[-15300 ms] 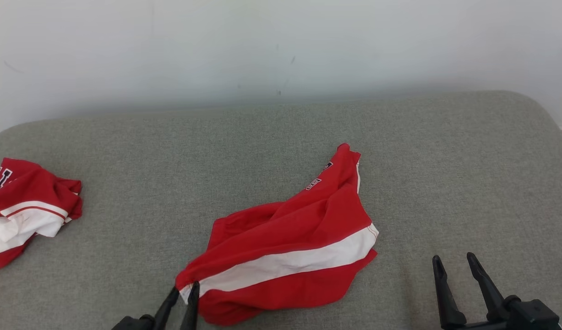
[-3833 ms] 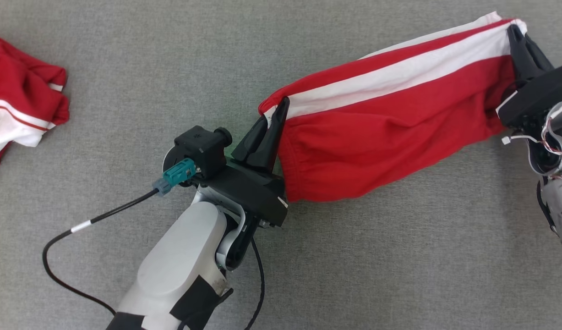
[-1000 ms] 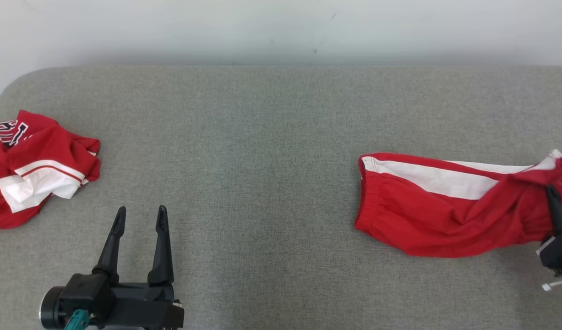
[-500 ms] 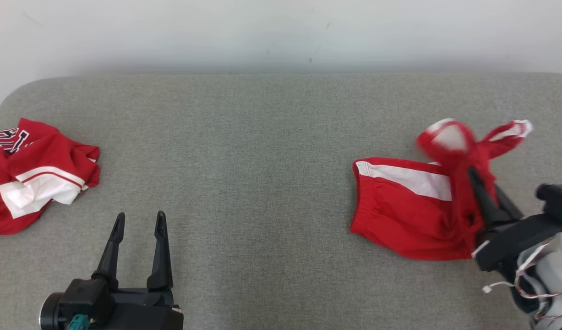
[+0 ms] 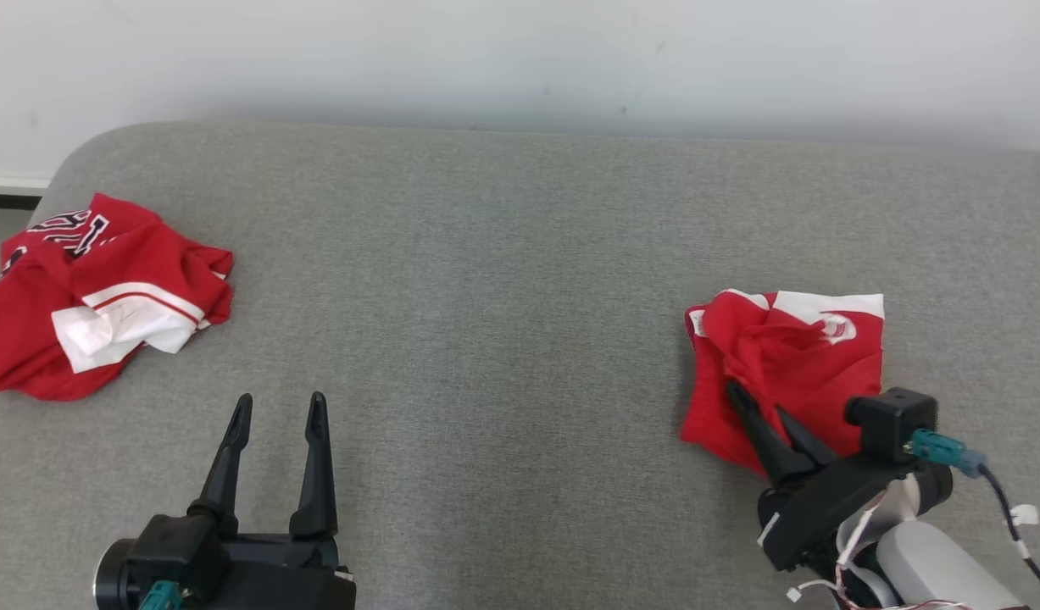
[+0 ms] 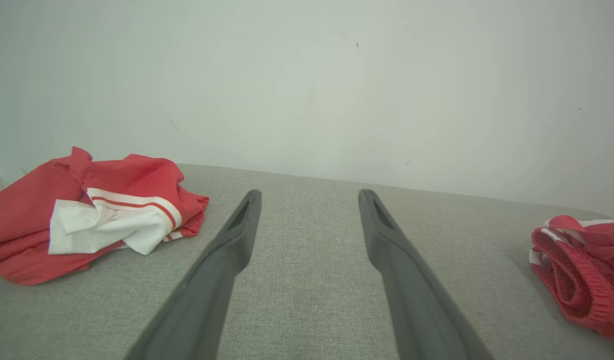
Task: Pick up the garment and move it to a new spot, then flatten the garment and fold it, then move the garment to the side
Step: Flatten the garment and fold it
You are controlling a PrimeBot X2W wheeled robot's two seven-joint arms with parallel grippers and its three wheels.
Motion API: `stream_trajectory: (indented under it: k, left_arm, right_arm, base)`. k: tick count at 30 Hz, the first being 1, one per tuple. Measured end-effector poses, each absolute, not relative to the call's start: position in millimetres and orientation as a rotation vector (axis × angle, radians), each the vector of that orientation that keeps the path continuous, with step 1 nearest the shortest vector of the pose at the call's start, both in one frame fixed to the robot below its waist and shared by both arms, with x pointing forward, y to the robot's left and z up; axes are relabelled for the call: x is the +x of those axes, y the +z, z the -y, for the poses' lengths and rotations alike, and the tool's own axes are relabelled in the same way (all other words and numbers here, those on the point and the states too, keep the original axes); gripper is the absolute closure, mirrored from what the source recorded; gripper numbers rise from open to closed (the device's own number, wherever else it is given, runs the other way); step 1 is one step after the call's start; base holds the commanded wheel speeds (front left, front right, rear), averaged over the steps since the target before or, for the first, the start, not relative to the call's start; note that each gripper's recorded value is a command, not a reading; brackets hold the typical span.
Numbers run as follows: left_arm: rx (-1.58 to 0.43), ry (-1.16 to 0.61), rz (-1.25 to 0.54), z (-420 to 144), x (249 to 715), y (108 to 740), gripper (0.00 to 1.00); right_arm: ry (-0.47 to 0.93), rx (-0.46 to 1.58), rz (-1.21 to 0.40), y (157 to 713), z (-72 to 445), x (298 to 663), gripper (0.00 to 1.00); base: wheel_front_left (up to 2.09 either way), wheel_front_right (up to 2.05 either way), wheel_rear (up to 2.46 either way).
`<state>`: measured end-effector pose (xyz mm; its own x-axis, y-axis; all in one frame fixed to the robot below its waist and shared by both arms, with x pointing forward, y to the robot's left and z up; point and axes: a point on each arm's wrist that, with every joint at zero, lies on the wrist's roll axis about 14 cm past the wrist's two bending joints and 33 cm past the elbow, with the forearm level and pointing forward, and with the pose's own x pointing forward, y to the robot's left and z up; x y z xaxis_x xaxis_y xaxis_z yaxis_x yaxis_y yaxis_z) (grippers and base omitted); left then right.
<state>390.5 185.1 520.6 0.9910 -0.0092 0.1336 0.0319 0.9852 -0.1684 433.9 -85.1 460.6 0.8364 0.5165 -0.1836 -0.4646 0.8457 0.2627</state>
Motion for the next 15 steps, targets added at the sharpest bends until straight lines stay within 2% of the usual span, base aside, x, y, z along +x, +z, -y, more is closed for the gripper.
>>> stream_trajectory:
  k: [7,9,15]
  left_arm:
    - [-0.171,0.0,0.123,-189.7,386.1,517.8,0.0]
    - [-0.171,0.004,0.12,-190.4,385.5,516.8,0.0]
    - [-0.174,0.004,0.126,-190.2,385.8,518.8,0.0]
  right_arm:
    - [0.548,0.197,-0.308,442.7,64.2,431.1,1.0]
    - [0.547,0.197,-0.301,442.9,62.7,431.8,0.0]
    - [0.505,0.212,-0.192,465.3,76.8,438.3,0.0]
  base:
    - [0.0,0.0,0.0]
    - [0.0,0.0,0.0]
    - [0.0,0.0,0.0]
